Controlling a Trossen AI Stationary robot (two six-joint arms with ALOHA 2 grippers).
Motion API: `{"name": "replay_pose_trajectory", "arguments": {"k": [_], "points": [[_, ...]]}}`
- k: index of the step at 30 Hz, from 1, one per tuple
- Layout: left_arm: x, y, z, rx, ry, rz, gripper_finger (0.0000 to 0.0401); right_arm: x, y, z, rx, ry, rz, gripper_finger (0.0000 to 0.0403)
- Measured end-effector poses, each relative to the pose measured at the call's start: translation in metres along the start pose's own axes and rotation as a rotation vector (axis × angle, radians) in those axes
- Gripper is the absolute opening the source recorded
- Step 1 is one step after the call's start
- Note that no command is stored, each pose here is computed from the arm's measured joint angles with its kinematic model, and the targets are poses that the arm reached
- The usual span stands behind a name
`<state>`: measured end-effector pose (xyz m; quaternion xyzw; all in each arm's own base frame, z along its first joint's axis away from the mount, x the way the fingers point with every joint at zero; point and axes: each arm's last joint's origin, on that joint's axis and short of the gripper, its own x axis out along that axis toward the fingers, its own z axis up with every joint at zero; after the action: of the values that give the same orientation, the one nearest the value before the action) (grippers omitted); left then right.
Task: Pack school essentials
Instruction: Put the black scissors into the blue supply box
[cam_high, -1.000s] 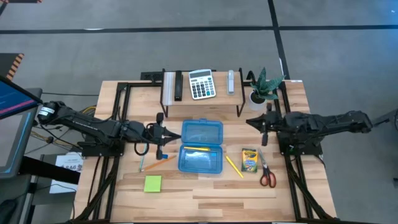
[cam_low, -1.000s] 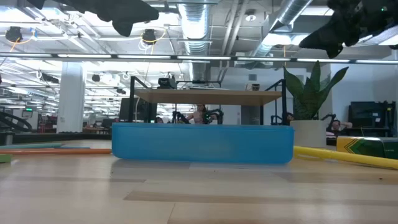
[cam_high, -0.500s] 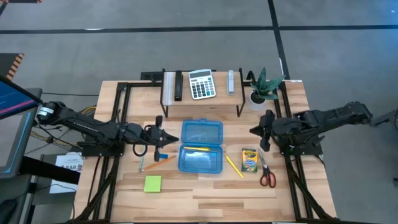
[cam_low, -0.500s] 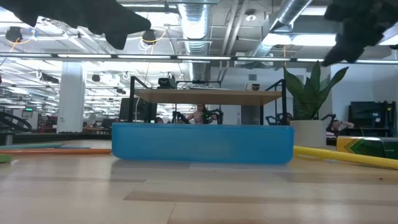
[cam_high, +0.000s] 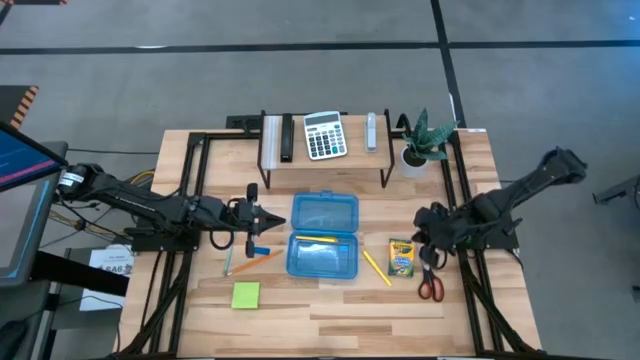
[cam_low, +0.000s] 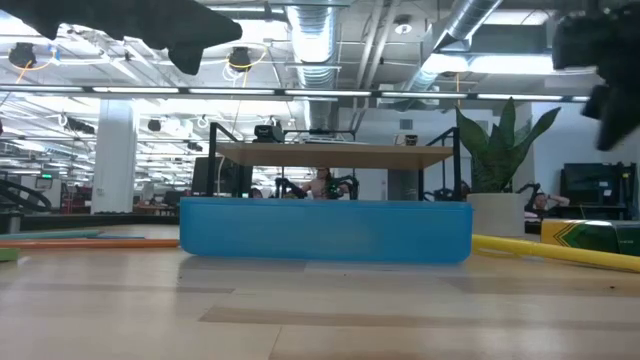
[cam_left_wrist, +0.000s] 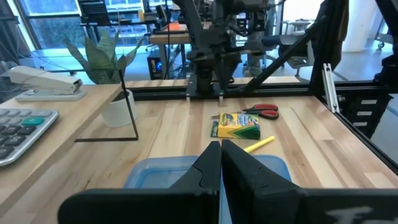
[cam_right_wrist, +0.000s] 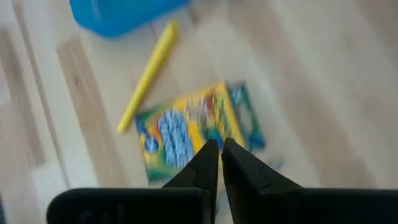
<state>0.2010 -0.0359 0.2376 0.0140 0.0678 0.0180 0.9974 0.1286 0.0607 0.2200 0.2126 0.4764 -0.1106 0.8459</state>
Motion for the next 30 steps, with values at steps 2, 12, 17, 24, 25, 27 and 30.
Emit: {"name": "replay_pose_trajectory", "arguments": {"k": [2, 12, 17, 24, 25, 27, 30], "points": [[0.0, 0.0, 0.0, 0.0, 0.0, 0.0, 0.0001, 0.003, 0.002, -0.005, 0.041, 0.072, 0.0, 0.0049], [0.0, 0.0, 0.0, 0.0, 0.0, 0.0, 0.0001, 0.009, 0.014, -0.02, 0.109, 0.194, -0.009, 0.005], [0.0, 0.0, 0.0, 0.0, 0.0, 0.0, 0.0001, 0.009, 0.014, -0.02, 0.114, 0.195, -0.016, 0.0066], [0.0, 0.0, 0.001, 0.006, -0.005, 0.001, 0.0001, 0.012, 0.013, -0.023, 0.174, 0.241, -0.052, 0.0137], [0.0, 0.0, 0.001, 0.009, -0.007, 0.004, 0.0001, 0.013, 0.013, -0.024, 0.176, 0.256, -0.061, 0.0149], [0.0, 0.0, 0.001, 0.012, -0.01, 0.005, 0.0001, 0.015, 0.014, -0.026, 0.184, 0.28, -0.084, 0.0172], [0.0, 0.0, 0.002, -0.014, -0.016, 0.003, 0.0001, 0.021, 0.017, -0.029, 0.202, 0.304, -0.116, 0.02]]}}
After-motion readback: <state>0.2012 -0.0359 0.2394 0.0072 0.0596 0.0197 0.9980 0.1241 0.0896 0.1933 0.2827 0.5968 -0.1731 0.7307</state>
